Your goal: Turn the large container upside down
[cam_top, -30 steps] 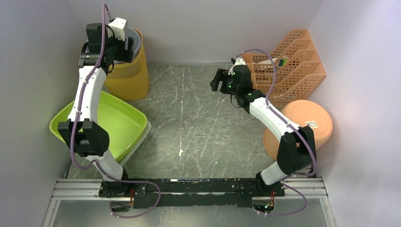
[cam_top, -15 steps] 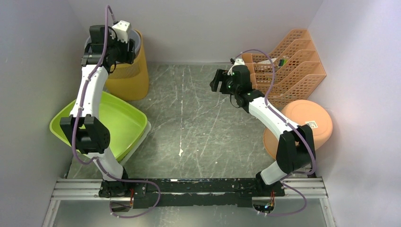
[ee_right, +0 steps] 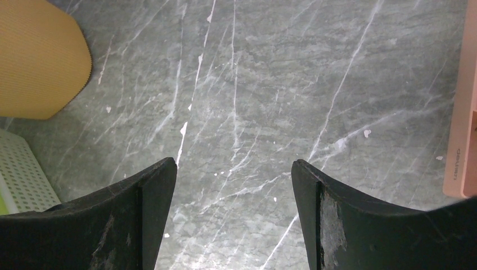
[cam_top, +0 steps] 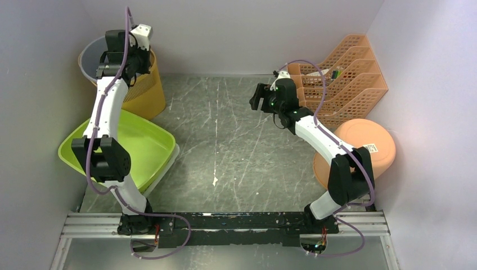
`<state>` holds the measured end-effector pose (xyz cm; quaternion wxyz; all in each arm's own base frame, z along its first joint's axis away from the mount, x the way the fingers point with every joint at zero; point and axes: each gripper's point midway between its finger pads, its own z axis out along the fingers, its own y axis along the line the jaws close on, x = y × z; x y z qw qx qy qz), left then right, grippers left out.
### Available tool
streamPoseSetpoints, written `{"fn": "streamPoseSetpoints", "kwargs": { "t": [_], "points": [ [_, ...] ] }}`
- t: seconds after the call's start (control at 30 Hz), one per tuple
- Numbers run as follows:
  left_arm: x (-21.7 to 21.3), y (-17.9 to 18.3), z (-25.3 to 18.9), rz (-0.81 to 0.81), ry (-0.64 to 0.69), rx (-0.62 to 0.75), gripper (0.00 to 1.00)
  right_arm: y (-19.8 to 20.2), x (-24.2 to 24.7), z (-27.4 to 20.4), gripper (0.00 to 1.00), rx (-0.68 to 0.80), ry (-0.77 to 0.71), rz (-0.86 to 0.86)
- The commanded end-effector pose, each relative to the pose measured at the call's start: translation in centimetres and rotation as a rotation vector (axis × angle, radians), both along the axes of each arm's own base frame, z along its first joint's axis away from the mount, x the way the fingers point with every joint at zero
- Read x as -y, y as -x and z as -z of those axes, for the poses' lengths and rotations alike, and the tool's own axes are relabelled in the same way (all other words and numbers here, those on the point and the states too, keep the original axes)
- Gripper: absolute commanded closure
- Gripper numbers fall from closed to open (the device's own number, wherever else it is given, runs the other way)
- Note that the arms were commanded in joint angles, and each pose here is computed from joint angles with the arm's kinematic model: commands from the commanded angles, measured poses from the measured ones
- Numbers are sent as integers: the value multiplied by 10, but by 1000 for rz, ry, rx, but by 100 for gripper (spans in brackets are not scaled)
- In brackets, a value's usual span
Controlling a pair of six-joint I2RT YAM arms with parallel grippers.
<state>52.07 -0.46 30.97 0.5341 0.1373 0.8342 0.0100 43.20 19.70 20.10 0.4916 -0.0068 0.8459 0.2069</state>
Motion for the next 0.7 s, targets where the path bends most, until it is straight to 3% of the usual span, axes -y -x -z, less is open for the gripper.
{"fn": "streamPoseSetpoints", "kwargs": {
  "t": [0.0,0.13,0.33,0.5,0.67],
  "points": [
    [-10,19,-57,-100,24,127,93,2,1,6,24,4,6,-2],
    [-11,51,-146,-130,81,372,93,2,1,7,25,6,2,-2],
    [-11,115,-240,-142,140,660,93,4,0,9,25,2,-5,-4],
    [11,171,-288,-31,230,814,93,4,7,0,25,37,6,24],
    [39,211,-306,121,324,845,93,-2,25,-13,25,62,35,80]
  ]
}}
